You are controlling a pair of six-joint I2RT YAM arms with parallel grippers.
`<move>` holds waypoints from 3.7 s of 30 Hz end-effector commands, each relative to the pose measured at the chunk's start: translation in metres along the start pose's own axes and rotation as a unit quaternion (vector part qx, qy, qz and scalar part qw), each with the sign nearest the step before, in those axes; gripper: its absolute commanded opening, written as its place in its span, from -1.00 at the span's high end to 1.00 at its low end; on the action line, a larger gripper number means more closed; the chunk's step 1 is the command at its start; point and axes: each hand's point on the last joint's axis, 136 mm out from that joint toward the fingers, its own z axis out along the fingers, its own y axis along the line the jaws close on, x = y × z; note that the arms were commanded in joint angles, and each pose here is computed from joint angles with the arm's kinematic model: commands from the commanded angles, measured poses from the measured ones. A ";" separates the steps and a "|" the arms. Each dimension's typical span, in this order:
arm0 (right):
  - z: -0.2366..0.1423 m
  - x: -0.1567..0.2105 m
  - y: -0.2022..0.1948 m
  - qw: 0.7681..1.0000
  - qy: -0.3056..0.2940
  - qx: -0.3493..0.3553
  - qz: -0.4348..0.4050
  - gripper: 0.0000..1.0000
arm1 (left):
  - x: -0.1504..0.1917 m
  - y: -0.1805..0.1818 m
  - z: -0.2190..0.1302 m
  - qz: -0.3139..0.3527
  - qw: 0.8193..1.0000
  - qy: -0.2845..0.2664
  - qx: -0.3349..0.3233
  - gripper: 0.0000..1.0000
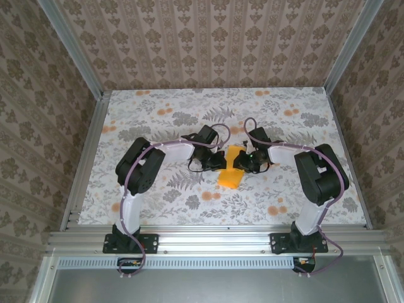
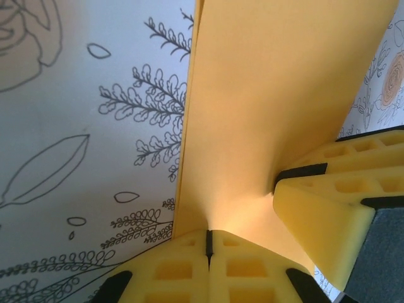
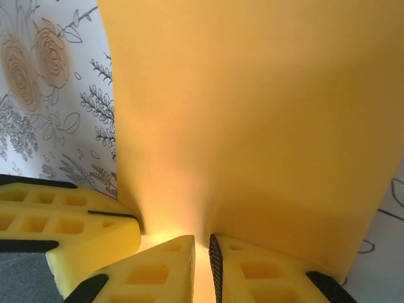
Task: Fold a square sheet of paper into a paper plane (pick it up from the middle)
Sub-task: Fold the square sheet of paper in half at the center of the table.
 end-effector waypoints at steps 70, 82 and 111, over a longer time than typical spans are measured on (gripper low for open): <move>-0.042 0.004 0.014 0.996 -0.061 -0.066 0.006 0.63 | 0.029 0.045 0.019 -0.018 0.994 0.052 -0.093 1.00; -0.003 -0.021 -0.038 0.996 -0.047 -0.027 0.077 0.68 | 0.031 0.048 0.017 -0.016 0.993 0.054 -0.104 1.00; -0.033 -0.079 -0.014 0.990 -0.103 -0.064 0.069 0.63 | 0.033 0.047 0.019 -0.012 0.993 0.059 -0.105 1.00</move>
